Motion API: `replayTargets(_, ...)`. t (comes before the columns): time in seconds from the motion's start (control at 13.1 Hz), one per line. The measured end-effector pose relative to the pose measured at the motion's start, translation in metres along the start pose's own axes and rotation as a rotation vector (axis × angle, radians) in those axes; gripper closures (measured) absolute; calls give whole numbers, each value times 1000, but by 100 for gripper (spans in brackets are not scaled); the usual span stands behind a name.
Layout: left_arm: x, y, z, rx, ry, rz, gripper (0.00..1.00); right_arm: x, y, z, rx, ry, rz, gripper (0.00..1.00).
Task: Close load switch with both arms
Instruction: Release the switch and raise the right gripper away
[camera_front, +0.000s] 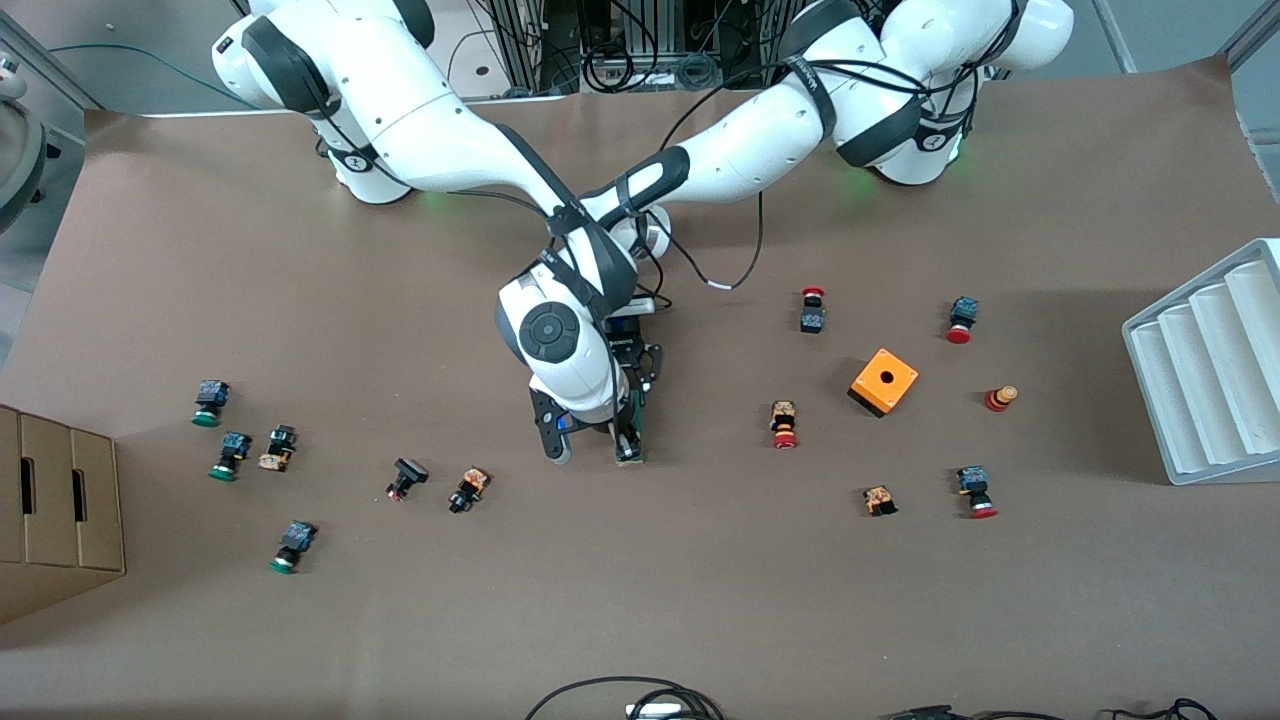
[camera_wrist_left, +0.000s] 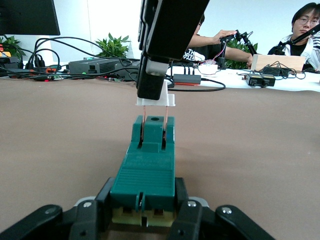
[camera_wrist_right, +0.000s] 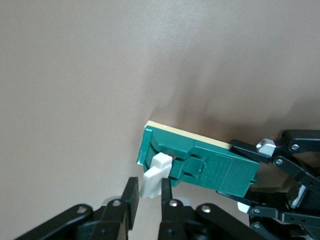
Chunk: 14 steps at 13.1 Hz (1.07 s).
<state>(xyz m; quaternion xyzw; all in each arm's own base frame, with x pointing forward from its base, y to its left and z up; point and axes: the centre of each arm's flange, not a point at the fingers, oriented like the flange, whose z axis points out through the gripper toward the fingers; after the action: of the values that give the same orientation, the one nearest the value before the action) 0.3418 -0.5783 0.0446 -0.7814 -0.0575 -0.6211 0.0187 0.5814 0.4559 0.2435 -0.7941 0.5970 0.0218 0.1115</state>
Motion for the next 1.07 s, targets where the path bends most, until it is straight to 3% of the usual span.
replayTargets(1.07, 0, 0, 0, 0, 0, 4, 49, 11, -11, 14, 30, 6, 10, 78)
